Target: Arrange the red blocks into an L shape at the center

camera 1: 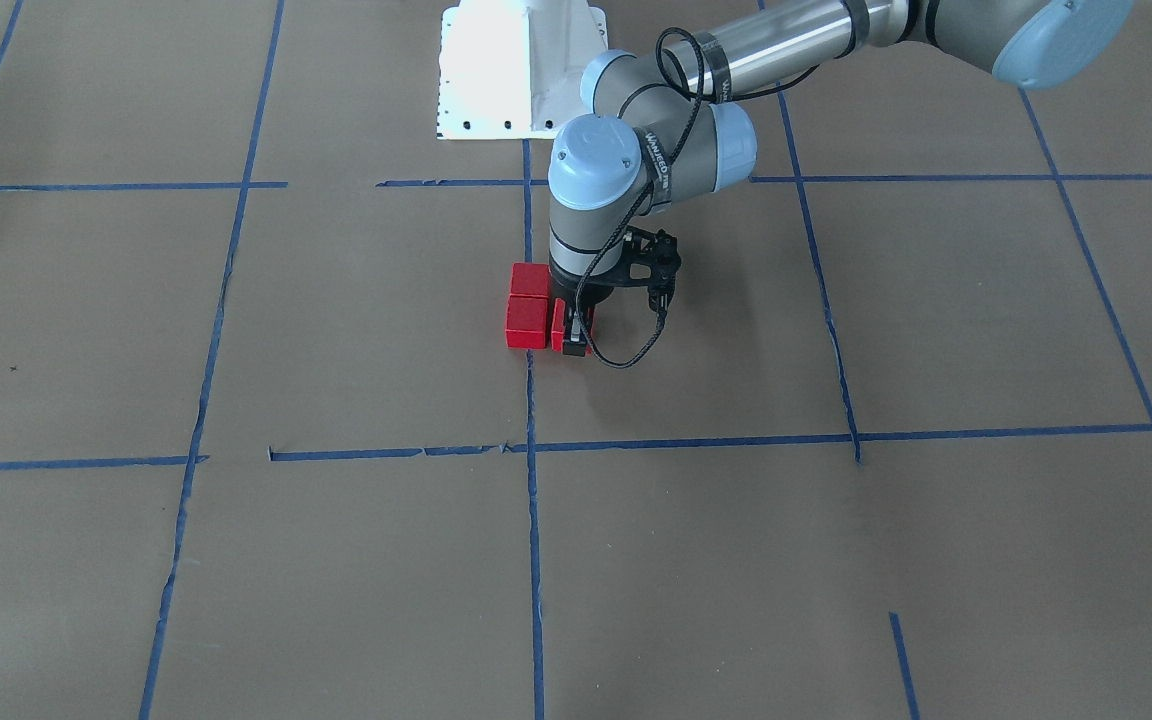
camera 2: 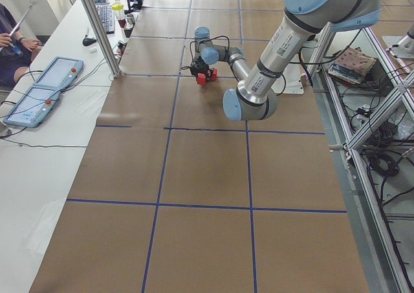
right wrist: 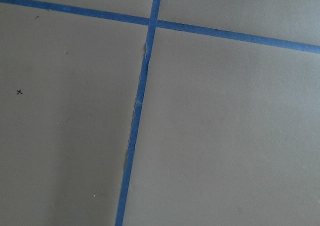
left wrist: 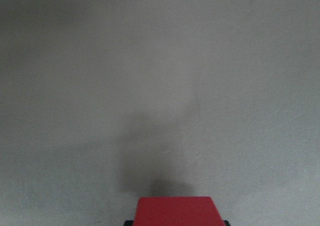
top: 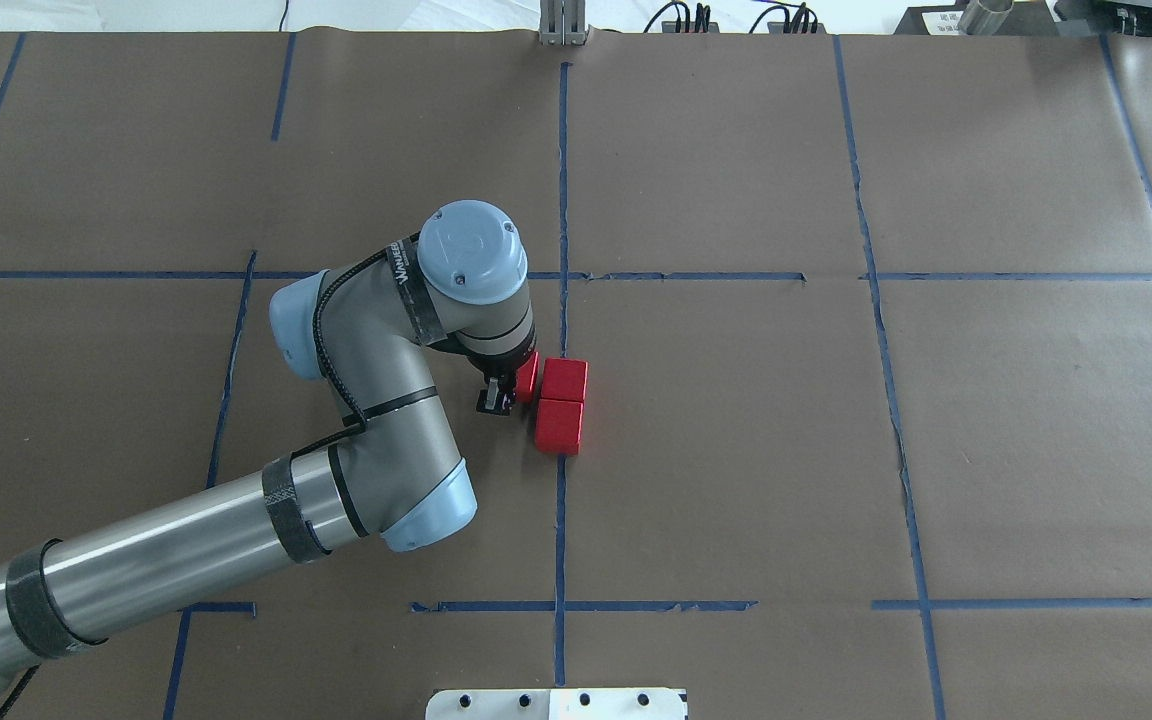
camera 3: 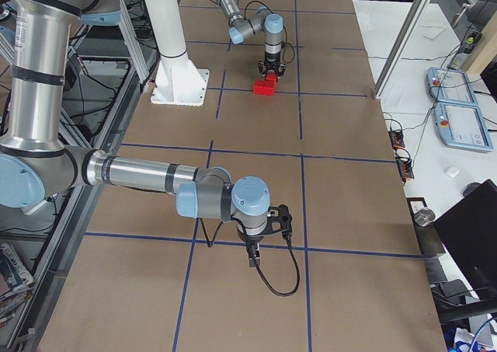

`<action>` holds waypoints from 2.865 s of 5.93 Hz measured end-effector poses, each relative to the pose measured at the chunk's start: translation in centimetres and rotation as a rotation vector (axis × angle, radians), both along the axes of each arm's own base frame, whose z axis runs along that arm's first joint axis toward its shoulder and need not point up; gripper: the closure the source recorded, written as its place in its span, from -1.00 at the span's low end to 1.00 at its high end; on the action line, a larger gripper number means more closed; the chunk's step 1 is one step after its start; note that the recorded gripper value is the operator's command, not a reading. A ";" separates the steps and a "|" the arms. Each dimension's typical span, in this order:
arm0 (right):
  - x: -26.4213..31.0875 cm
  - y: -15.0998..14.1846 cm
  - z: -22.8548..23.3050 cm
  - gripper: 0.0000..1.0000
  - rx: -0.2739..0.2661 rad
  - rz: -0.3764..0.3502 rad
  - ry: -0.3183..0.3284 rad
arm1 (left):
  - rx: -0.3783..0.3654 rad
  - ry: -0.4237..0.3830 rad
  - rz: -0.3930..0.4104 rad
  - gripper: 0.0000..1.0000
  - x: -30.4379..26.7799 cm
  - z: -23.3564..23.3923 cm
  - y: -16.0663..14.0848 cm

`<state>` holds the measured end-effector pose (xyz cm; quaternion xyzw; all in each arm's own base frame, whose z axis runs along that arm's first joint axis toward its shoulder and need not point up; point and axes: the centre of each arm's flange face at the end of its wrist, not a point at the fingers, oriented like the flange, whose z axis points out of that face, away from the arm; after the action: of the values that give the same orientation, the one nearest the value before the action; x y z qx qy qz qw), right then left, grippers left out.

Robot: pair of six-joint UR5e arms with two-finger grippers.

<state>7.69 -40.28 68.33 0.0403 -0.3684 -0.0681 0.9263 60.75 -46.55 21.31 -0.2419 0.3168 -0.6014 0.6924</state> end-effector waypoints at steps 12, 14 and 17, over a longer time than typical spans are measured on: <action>0.0 0.0 0.0 -1.00 -0.002 0.001 0.000 | 0.138 0.029 0.184 -1.00 -7.4 -4.4 0.1; 0.0 0.0 0.2 -1.00 -0.006 0.002 0.001 | 0.384 0.026 0.402 -1.00 -16.3 -1.6 2.3; 0.0 0.0 -0.1 -1.00 -0.017 0.019 -0.001 | 0.810 -0.029 0.838 -1.00 -30.9 9.9 1.4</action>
<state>7.69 -40.29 68.27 0.0359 -0.3688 -0.0562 0.9271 29.90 -45.18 31.22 -0.0544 0.3891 -0.1101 0.9130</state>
